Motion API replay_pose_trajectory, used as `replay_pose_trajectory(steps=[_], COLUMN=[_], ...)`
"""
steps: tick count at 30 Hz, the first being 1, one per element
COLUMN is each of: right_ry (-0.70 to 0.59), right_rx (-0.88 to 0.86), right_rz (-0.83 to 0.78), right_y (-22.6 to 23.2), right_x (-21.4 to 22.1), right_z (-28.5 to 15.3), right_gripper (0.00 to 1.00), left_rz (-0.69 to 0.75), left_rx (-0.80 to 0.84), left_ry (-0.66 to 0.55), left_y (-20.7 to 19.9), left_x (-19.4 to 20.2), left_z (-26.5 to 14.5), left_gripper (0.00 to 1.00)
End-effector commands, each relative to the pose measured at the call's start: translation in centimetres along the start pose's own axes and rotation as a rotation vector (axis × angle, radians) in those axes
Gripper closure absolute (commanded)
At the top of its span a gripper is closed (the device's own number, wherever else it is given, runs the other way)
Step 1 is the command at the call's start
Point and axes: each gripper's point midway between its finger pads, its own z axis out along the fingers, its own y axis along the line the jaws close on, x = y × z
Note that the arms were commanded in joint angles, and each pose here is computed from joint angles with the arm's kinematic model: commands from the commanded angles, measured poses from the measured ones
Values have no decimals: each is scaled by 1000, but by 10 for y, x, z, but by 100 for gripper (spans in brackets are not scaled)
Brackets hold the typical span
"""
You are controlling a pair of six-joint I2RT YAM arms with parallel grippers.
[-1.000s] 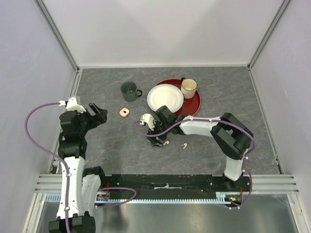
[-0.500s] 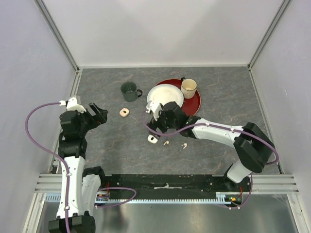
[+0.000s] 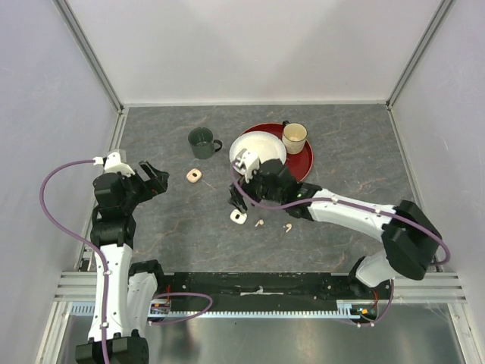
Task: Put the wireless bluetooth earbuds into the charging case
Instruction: Move the charging case to the center of the board, then pick up the charging case at the center of the board.
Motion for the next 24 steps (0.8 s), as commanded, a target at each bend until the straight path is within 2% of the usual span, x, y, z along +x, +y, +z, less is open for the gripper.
replay_pose_trajectory(steps=[1,8,13,24], right_ry=[158,232,286,308], right_rx=[55,9,11,25], right_rz=[-33,-91,-125,-140], right_y=[-11,-5,-3,-4], right_x=[69,100,116,124], right_z=[8,22,31,35], right_gripper=[9,20,21,20], left_rz=[3,3,3,1], left_rx=[32,29,28,27], left_ry=[-31,-32,-32,-31], left_y=[-8,-8,-8,-8], left_x=[-12,-12,-12,-12], left_z=[-5,-4,-4,-4], left_gripper=[5,5,5,5])
